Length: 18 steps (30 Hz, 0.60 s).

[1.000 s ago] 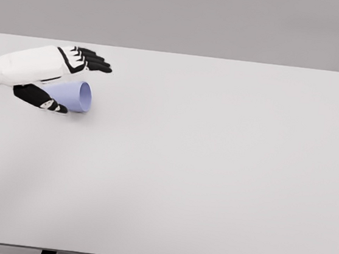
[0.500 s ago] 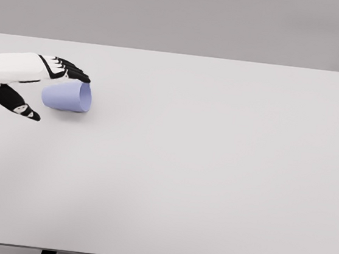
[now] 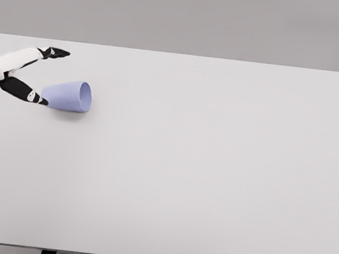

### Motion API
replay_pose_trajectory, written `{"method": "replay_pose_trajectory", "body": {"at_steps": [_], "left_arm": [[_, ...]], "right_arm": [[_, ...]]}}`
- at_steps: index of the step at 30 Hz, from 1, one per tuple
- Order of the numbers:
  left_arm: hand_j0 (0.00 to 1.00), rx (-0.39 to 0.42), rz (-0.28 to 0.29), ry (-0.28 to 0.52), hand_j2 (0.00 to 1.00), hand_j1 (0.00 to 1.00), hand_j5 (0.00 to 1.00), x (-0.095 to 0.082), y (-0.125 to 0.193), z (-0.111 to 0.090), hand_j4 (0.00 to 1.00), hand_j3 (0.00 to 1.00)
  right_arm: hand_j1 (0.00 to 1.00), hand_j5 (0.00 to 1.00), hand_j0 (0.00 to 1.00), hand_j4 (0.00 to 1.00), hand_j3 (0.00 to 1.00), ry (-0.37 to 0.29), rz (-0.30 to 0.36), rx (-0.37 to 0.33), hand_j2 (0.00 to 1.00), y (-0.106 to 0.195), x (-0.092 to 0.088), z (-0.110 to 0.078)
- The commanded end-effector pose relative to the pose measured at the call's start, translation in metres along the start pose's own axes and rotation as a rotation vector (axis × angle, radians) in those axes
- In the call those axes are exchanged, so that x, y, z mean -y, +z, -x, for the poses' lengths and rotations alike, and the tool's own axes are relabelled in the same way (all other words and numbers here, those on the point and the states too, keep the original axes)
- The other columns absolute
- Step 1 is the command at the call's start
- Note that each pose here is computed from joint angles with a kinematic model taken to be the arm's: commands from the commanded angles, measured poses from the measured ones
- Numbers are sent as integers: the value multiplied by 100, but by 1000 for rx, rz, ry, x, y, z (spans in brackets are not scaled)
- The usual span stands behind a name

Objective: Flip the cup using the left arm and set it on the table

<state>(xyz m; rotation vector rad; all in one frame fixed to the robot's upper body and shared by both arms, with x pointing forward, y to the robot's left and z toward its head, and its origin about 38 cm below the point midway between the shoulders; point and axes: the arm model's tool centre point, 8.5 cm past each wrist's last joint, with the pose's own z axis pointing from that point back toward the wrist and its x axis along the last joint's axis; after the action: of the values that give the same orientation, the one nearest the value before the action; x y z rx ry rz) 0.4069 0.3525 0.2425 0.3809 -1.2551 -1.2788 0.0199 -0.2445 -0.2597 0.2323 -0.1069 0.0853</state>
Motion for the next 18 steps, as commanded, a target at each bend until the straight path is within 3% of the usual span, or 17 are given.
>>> {"method": "replay_pose_trajectory", "body": {"at_steps": [1,2,4,13,18], "left_arm": [[97,-30,79,-52,97,97,97,7,-1,2,97,97],[97,-22,110,-49,97,97,97,12,-4,-1,97,97],[97,-3,115,-27,97,97,97,16,-13,-10,97,97],[97,-18,82,-43,97,97,97,17,-28,-21,97,97],[97,-23,97,-67,97,97,97,29,-36,-23,97,97]], "right_arm": [[100,100,100,100,100,0,0,1,100,0,0,0],[100,100,100,100,100,0,0,1,100,0,0,0],[100,100,100,100,100,-1,0,0,100,0,0,0],[100,100,100,100,100,0,0,1,100,0,0,0],[100,100,100,100,100,0,0,1,100,0,0,0]]}}
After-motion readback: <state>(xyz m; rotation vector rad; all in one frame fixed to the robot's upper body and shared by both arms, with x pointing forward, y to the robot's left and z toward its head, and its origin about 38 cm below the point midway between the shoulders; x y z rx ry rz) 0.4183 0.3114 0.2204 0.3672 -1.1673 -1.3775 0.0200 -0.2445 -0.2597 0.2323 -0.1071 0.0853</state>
